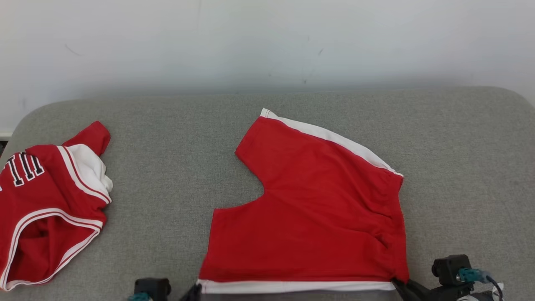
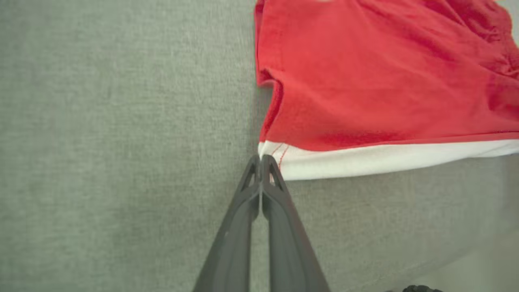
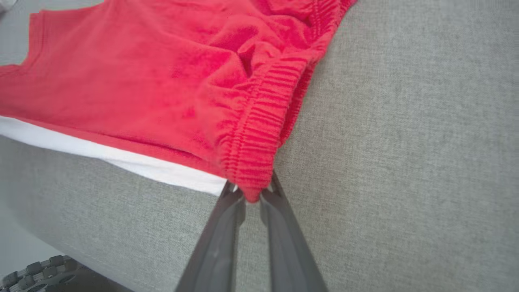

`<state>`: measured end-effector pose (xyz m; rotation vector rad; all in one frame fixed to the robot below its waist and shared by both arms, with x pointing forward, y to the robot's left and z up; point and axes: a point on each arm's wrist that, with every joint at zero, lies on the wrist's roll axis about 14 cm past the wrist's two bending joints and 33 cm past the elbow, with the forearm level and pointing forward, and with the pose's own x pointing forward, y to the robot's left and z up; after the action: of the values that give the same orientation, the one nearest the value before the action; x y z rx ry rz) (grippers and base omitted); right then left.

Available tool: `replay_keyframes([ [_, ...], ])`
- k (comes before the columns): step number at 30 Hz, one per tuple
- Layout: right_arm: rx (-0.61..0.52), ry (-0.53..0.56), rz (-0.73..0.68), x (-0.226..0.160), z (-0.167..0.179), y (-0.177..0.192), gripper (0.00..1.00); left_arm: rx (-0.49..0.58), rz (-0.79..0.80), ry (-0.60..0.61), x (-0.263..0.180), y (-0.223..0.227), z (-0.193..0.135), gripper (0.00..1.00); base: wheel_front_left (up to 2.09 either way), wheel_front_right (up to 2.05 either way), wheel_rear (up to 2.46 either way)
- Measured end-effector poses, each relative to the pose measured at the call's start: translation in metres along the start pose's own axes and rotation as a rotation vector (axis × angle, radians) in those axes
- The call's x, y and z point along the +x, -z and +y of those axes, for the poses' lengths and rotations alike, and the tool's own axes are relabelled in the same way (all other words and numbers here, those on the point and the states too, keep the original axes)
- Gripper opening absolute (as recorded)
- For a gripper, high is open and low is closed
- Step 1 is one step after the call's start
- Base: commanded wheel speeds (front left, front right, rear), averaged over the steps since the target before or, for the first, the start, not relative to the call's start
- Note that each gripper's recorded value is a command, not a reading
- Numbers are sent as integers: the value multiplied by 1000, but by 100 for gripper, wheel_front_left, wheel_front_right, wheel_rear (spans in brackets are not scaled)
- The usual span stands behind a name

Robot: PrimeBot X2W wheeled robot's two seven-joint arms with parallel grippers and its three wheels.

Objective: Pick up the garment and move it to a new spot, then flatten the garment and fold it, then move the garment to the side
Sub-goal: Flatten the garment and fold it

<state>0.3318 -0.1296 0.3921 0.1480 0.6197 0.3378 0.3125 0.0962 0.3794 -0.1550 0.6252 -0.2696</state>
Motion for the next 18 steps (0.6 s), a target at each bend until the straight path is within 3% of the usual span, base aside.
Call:
replay_keyframes([
  [6, 49, -30, -71, -5, 2, -20, 0, 49, -152, -40, -9, -40, 14, 0, 0, 0, 0],
  [18, 152, -100, -125, -17, 5, -49, 0, 116, -297, 28, -14, -98, 9, 0, 0, 0, 0],
])
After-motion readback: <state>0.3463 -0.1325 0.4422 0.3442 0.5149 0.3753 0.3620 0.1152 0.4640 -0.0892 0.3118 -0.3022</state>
